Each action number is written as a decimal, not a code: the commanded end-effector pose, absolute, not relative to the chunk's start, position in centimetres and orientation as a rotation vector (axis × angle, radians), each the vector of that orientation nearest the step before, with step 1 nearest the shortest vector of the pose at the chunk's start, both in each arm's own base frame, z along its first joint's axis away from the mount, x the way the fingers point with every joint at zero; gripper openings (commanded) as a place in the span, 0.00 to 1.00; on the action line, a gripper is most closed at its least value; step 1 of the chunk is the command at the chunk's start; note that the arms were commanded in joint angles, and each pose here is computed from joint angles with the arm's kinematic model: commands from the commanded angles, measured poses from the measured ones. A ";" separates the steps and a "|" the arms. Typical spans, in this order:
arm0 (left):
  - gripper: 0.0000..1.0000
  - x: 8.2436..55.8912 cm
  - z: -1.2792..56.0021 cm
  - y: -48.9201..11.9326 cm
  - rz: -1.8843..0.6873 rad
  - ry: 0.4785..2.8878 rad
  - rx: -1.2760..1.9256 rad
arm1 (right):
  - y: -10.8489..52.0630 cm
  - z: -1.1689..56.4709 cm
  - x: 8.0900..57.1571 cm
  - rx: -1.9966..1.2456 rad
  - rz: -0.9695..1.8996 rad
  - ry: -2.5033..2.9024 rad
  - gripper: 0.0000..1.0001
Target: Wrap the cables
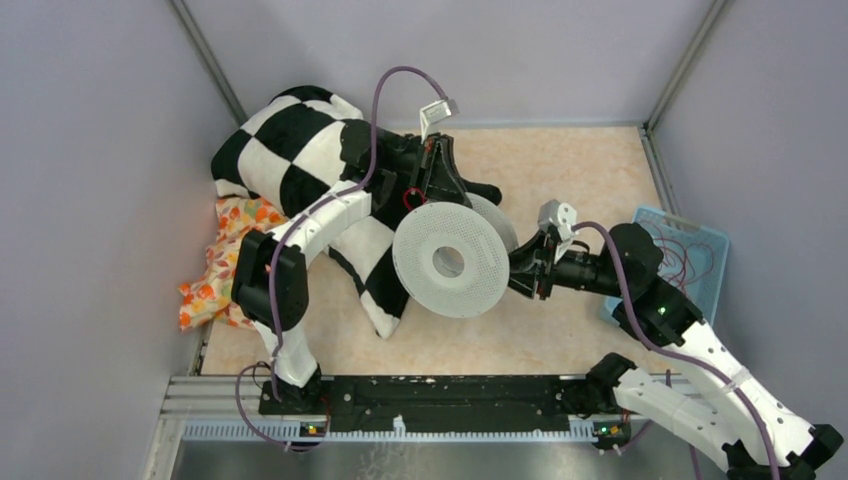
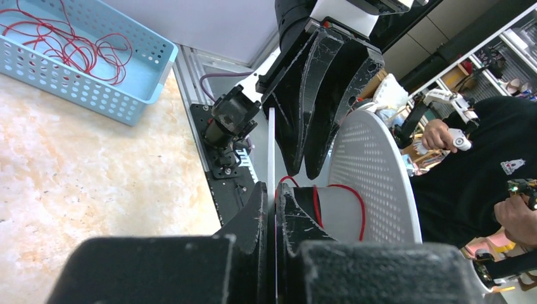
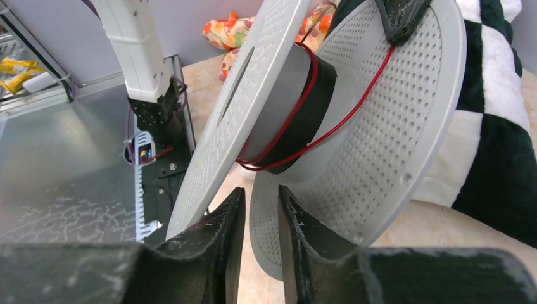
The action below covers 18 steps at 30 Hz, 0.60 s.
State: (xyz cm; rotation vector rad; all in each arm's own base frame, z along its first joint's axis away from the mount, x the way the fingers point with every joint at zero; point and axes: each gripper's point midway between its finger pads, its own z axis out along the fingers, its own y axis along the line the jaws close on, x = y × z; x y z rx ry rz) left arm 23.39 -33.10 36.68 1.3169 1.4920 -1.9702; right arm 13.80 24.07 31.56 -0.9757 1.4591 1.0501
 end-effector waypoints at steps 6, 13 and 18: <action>0.00 23.8 39.5 -33.3 -1.903 1.387 1.319 | 22.9 35.6 13.4 -0.954 0.964 1.312 0.35; 0.00 24.6 39.6 -33.0 -1.890 1.396 1.313 | 21.4 36.0 13.5 -0.939 0.873 1.332 0.36; 0.00 24.8 40.0 -32.8 -1.880 1.388 1.300 | 19.5 36.6 13.7 -0.899 0.776 1.352 0.45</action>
